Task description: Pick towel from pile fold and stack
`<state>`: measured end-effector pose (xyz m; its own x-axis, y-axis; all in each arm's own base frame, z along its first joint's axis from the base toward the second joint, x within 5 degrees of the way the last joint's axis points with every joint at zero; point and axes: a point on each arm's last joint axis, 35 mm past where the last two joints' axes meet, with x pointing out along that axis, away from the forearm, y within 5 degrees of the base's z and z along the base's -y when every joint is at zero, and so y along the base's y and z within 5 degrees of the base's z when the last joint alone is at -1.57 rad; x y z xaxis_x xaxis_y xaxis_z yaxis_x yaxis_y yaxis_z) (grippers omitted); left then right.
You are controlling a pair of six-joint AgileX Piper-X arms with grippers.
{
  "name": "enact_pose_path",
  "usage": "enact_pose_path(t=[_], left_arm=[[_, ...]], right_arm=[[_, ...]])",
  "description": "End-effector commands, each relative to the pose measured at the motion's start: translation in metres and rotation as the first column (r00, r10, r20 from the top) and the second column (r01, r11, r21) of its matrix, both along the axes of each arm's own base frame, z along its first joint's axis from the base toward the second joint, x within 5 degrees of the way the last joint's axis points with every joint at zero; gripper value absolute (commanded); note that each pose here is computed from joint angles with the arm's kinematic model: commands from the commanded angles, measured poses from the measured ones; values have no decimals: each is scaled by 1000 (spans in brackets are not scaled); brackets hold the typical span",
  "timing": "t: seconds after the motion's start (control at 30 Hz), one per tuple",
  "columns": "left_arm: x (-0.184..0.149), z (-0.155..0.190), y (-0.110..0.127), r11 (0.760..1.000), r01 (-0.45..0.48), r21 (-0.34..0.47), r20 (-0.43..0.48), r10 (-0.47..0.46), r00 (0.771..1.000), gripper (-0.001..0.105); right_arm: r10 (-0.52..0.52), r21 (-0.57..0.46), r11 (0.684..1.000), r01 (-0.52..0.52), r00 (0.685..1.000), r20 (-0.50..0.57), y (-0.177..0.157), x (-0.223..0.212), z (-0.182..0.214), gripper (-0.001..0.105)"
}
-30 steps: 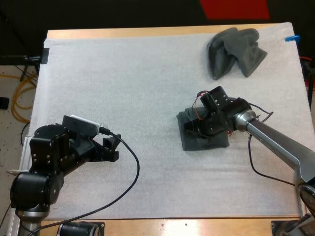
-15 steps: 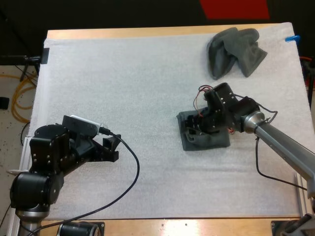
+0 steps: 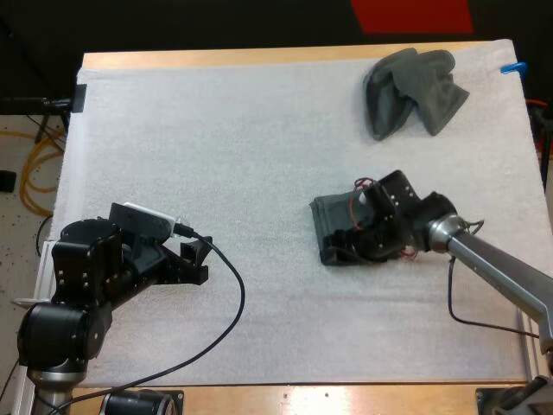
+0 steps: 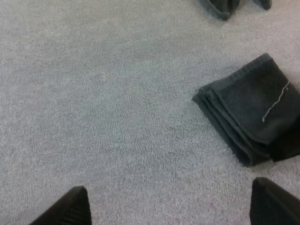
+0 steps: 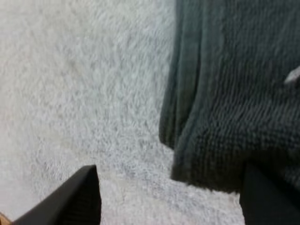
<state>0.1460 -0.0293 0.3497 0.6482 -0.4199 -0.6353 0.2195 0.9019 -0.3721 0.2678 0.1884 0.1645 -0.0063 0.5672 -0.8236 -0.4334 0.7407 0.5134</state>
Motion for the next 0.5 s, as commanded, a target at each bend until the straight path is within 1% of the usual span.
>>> enact_pose_path(t=[0.0,0.27,0.37,0.43,0.47], left_arm=[[0,3,0,1000,3,-9,10,-3,1000,67],[0,3,0,1000,3,-9,10,-3,1000,67],[0,3,0,1000,3,-9,10,-3,1000,67],[0,3,0,1000,2,-16,7,-2,1000,67],[-1,3,-1,999,6,-32,1,-6,1000,67]], right_arm=[[10,46,999,-11,1000,15,2,-1,-1,62],[1,66,998,-2,1000,14,2,-1,-6,62],[31,130,991,-29,999,-13,3,-5,3,62],[40,145,989,-39,999,1,1,-7,12,62],[49,151,987,-52,998,26,0,-10,20,62]])
